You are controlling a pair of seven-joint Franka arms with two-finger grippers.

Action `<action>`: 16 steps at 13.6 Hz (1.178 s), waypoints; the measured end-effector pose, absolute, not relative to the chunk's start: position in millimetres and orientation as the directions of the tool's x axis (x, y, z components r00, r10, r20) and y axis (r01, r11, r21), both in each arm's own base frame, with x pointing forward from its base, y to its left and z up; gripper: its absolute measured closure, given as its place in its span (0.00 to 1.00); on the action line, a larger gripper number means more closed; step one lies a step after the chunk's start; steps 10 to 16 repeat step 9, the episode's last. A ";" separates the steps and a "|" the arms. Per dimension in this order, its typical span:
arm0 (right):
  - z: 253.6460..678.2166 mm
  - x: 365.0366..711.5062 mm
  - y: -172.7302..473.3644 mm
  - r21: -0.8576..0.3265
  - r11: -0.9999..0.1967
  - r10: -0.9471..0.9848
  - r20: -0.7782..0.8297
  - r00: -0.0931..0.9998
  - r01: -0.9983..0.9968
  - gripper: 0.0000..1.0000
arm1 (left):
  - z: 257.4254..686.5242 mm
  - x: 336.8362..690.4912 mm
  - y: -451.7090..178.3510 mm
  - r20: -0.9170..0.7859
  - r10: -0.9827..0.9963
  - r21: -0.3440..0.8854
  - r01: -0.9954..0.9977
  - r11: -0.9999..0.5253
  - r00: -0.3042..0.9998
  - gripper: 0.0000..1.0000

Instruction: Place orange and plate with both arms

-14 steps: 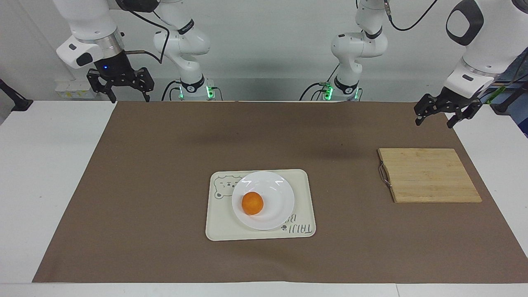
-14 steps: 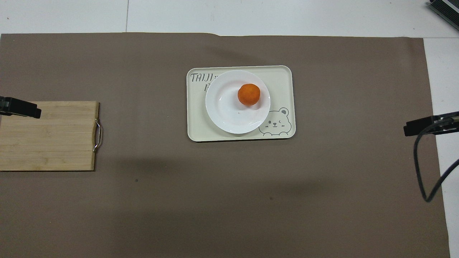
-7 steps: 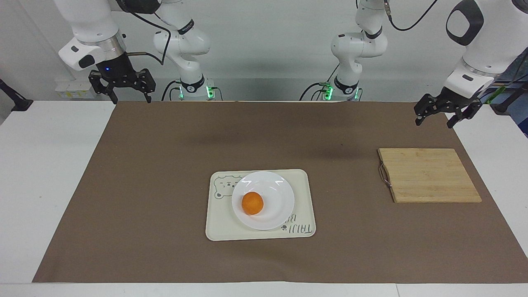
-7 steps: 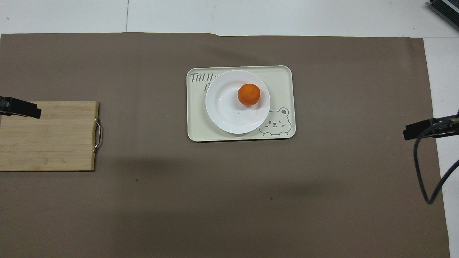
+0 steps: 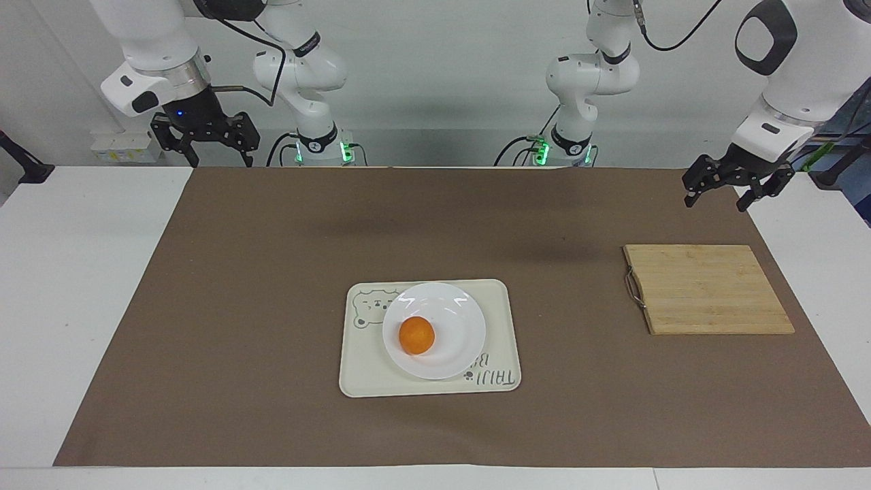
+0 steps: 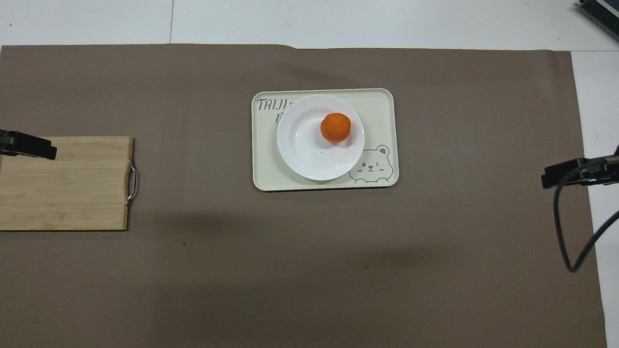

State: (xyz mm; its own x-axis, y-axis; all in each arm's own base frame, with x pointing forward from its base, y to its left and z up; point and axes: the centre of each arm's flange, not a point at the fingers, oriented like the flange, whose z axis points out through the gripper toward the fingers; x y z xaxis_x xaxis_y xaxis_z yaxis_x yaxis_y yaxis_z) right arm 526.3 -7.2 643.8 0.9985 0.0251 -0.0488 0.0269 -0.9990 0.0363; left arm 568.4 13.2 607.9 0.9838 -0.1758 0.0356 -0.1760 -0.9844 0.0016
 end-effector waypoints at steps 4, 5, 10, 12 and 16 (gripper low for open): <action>643.9 526.3 -7.8 0.036 -0.999 0.020 -0.048 0.999 0.022 0.00 | 607.9 568.4 12.7 0.036 -0.177 0.002 -0.177 -0.984 0.984 0.00; 644.0 526.3 -7.8 0.036 -0.999 0.020 -0.048 0.999 0.021 0.00 | 607.9 568.4 12.6 0.036 -0.177 0.002 -0.177 -0.984 0.984 0.00; 644.0 526.3 -8.0 0.036 -0.999 0.019 -0.048 0.999 0.021 0.00 | 607.9 568.4 12.5 0.036 -0.177 0.002 -0.177 -0.984 0.984 0.00; 644.0 526.3 -8.0 0.036 -0.999 0.019 -0.048 0.999 0.021 0.00 | 607.9 568.4 12.5 0.036 -0.177 0.002 -0.177 -0.984 0.984 0.00; 644.0 526.3 -8.0 0.036 -0.999 0.019 -0.048 0.999 0.021 0.00 | 607.9 568.4 12.5 0.036 -0.177 0.002 -0.177 -0.984 0.984 0.00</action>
